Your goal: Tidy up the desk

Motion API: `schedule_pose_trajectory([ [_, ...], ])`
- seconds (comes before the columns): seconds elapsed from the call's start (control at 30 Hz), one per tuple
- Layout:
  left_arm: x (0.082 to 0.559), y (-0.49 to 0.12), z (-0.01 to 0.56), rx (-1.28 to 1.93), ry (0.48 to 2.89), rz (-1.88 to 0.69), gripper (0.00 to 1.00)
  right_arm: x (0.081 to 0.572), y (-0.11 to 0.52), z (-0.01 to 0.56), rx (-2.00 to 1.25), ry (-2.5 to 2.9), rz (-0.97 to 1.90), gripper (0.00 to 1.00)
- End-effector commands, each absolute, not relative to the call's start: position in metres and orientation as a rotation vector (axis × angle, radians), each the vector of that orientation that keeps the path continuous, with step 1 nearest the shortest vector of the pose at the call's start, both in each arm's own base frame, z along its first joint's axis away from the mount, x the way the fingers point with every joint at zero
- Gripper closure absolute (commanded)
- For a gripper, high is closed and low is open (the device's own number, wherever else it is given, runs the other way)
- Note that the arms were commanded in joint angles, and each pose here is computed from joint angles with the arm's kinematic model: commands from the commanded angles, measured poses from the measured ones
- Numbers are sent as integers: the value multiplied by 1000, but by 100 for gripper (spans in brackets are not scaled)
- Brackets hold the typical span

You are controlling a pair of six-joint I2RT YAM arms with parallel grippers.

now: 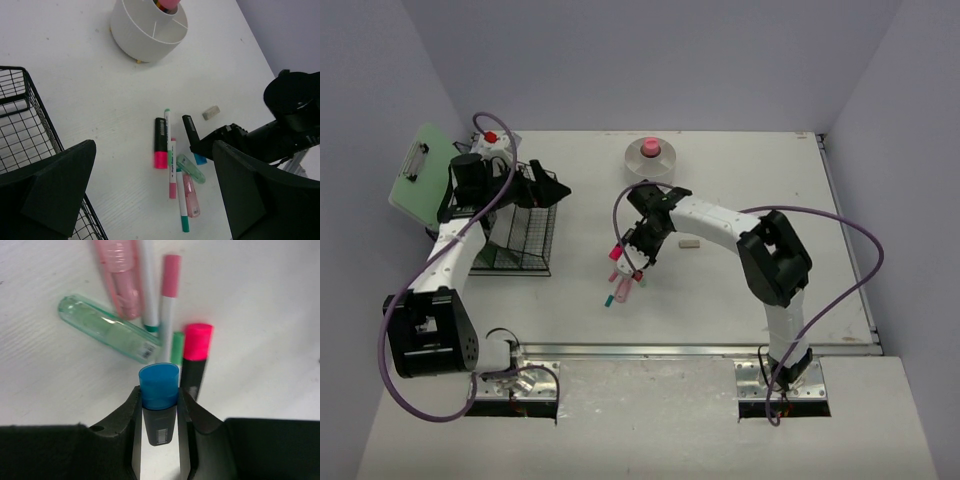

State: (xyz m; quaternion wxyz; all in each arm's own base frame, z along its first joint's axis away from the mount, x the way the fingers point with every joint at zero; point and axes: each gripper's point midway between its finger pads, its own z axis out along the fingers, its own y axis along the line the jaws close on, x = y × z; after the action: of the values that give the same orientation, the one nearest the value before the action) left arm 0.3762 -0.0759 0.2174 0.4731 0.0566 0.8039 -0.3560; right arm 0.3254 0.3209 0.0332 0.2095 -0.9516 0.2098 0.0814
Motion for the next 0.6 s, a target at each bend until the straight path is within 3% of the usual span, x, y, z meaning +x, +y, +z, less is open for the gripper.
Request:
schedule_pose_trajectory([
  [0.0,383,-81,247,232,1892,-766,0,346,343,111,-2354,745,230,100],
  [0.13,387,-89,257,243,1867,-741,0,372,340,145,-2037,1073,323,100],
  [0.23,390,-94,258,213,1855,-724,0,425,328,191,-1664,1234,362,100],
  [0.4,397,-101,265,159,1815,-752,0,487,281,239,-1047,1491,461,100],
  [0.57,400,-109,260,122,1835,-799,0,539,218,273,-562,1534,327,100],
])
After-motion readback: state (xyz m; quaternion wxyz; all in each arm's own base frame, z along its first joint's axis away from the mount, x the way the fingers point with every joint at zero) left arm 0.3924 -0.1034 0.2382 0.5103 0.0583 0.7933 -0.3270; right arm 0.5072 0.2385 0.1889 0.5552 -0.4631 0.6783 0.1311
